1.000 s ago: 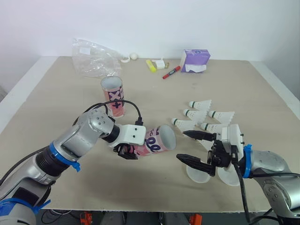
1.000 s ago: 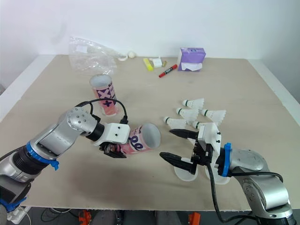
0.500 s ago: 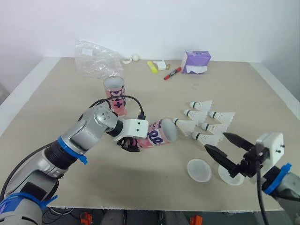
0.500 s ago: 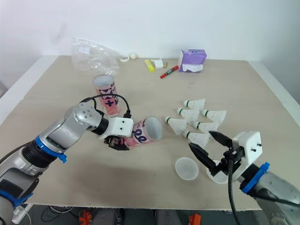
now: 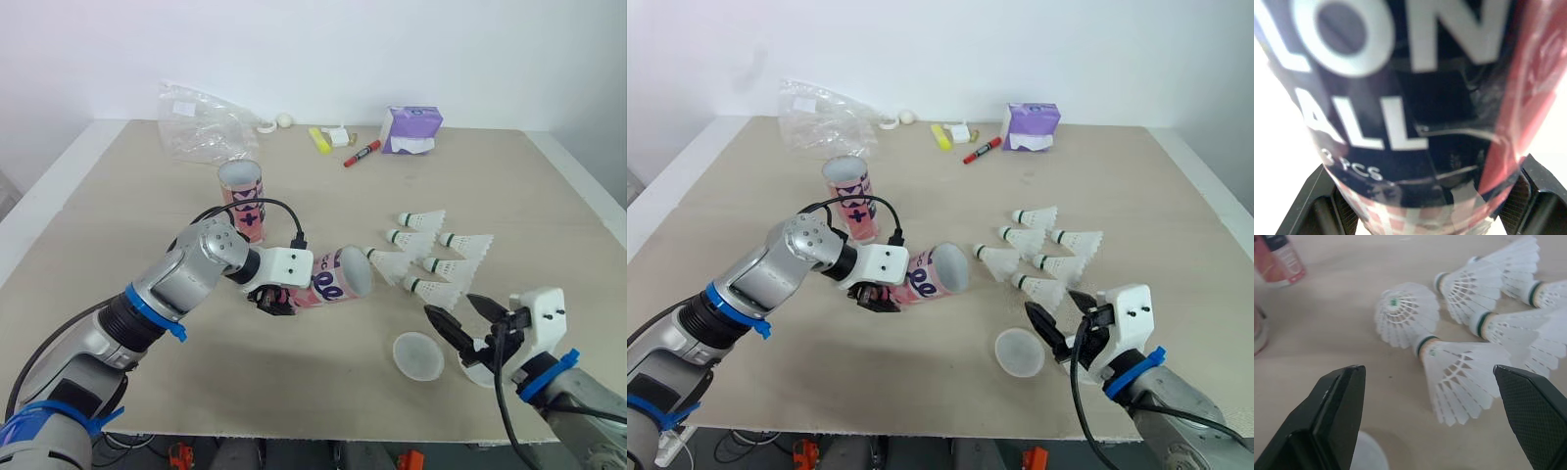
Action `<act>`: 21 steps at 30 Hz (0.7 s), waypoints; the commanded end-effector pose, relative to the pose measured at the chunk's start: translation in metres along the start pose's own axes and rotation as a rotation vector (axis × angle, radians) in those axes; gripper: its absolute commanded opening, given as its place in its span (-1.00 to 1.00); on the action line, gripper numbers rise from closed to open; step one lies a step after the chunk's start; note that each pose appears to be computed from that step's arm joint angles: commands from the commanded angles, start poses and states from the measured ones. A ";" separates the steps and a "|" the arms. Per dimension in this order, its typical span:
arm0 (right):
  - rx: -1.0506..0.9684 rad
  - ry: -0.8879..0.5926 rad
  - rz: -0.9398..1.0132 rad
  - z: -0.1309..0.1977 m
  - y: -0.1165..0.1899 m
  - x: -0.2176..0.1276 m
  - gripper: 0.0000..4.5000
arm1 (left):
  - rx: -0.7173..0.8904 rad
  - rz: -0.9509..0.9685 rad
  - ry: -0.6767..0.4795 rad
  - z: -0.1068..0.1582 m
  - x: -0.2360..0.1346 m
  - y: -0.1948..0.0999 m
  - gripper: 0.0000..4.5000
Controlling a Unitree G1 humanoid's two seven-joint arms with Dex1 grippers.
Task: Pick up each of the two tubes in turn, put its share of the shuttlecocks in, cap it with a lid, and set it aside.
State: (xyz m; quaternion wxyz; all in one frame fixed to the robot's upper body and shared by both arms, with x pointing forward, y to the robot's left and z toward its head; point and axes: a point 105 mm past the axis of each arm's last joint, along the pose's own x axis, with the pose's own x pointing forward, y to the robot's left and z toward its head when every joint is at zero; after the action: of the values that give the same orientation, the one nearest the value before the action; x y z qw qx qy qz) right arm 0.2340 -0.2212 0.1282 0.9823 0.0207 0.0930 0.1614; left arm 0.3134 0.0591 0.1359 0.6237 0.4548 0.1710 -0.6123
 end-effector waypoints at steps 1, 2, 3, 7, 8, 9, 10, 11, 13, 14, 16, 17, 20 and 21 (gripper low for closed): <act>-0.003 0.003 0.012 0.002 0.003 0.006 1.00 | -0.004 0.028 0.019 -0.002 0.001 0.002 0.46; 0.006 0.002 0.022 0.001 0.005 0.008 1.00 | -0.004 0.029 0.016 -0.001 0.002 0.002 0.46; 0.012 0.004 0.036 0.001 0.007 0.010 1.00 | -0.003 0.031 0.014 -0.001 0.002 0.002 0.46; 0.038 0.015 0.060 -0.002 0.010 0.016 1.00 | -0.005 0.032 0.012 0.000 0.002 0.001 0.46; 0.045 0.016 0.063 -0.002 0.010 0.018 1.00 | -0.005 0.032 0.011 0.000 0.003 0.000 0.46; 0.057 0.018 0.061 -0.003 0.009 0.019 1.00 | -0.006 0.033 0.011 0.000 0.003 0.000 0.46; 0.066 0.022 0.056 -0.004 0.008 0.021 1.00 | -0.006 0.033 0.010 0.000 0.003 -0.001 0.46; 0.073 0.026 0.051 -0.005 0.007 0.022 1.00 | -0.007 0.033 0.009 0.000 0.003 -0.001 0.46; 0.073 0.025 0.048 -0.005 0.005 0.024 0.76 | -0.007 0.035 0.009 0.000 0.003 -0.002 0.43; 0.071 0.020 0.046 -0.005 0.004 0.025 0.63 | -0.008 0.036 0.009 0.000 0.003 -0.002 0.43; 0.076 0.013 0.041 -0.004 0.001 0.027 0.23 | -0.010 0.039 0.009 0.000 0.004 -0.002 0.43; 0.079 0.011 0.042 -0.003 0.001 0.028 0.01 | -0.010 0.040 0.009 0.000 0.004 -0.002 0.43; 0.078 0.013 0.046 -0.004 0.001 0.030 -0.65 | -0.011 0.043 0.006 0.000 0.005 -0.003 0.43; 0.078 0.013 0.047 -0.004 0.001 0.031 -0.92 | -0.011 0.043 0.005 0.000 0.005 -0.003 0.43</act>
State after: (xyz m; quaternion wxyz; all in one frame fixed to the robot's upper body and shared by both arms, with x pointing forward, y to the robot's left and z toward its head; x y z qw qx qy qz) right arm 0.2600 -0.2130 0.1130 0.9751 0.0636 0.1199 0.1753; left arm 0.3108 0.0578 0.1347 0.6331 0.4531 0.1656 -0.6054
